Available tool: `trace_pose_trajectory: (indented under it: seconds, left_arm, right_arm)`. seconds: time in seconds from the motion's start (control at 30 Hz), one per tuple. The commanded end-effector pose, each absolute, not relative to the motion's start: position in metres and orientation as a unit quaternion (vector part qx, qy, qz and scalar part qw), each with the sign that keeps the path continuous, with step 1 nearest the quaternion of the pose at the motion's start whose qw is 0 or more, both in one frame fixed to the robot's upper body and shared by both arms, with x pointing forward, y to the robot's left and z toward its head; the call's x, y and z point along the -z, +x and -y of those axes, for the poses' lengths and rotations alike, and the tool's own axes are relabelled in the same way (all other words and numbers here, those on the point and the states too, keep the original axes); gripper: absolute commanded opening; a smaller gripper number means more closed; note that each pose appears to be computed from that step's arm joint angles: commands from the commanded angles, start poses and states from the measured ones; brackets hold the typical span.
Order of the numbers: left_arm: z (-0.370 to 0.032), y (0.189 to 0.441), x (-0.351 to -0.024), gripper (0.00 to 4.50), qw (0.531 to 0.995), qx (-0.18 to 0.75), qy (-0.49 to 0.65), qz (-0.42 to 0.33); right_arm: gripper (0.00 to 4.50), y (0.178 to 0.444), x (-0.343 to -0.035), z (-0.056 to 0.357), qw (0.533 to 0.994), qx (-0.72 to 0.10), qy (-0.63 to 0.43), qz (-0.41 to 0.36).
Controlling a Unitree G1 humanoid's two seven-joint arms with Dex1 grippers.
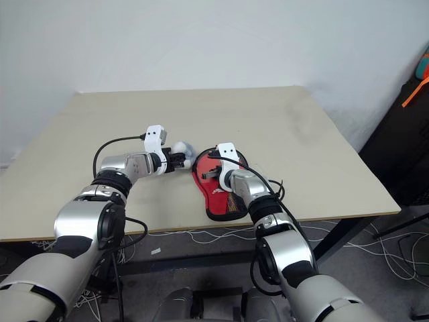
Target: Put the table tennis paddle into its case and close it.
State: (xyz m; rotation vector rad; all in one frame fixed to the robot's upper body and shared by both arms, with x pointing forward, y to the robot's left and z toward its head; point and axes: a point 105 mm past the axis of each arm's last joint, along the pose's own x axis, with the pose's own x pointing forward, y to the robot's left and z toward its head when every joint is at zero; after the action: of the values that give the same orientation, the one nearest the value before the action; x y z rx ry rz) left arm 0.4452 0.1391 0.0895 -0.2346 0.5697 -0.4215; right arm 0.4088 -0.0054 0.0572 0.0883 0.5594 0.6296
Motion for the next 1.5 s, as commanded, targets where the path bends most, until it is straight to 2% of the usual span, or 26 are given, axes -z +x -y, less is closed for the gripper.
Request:
trace_pose_trajectory:
  seconds: [0.03,0.23,0.5,1.1,1.5]
  left_arm:
    - [-0.136,0.457,-0.122,0.21,0.943,0.212,-0.112,-0.233]
    - [-0.140,0.460,-0.120,0.21,0.948,0.187,-0.108,-0.236]
    - [-0.142,0.467,-0.133,0.21,0.956,0.163,-0.109,-0.218]
    - [-0.126,0.475,-0.143,0.21,0.967,0.131,-0.097,-0.197]
    - [-0.119,0.471,-0.141,0.21,0.963,0.185,-0.062,-0.188]
  right_arm:
    - [0.00,0.394,-0.025,0.011,0.893,-0.295,0.033,-0.338]
    - [0.00,0.395,-0.027,0.015,0.894,-0.292,0.032,-0.338]
    - [0.00,0.388,-0.019,0.018,0.886,-0.295,0.032,-0.355]
    - [0.00,0.373,-0.011,0.020,0.877,-0.301,0.039,-0.373]
    - [0.00,0.398,-0.048,0.025,0.911,-0.288,0.063,-0.289]
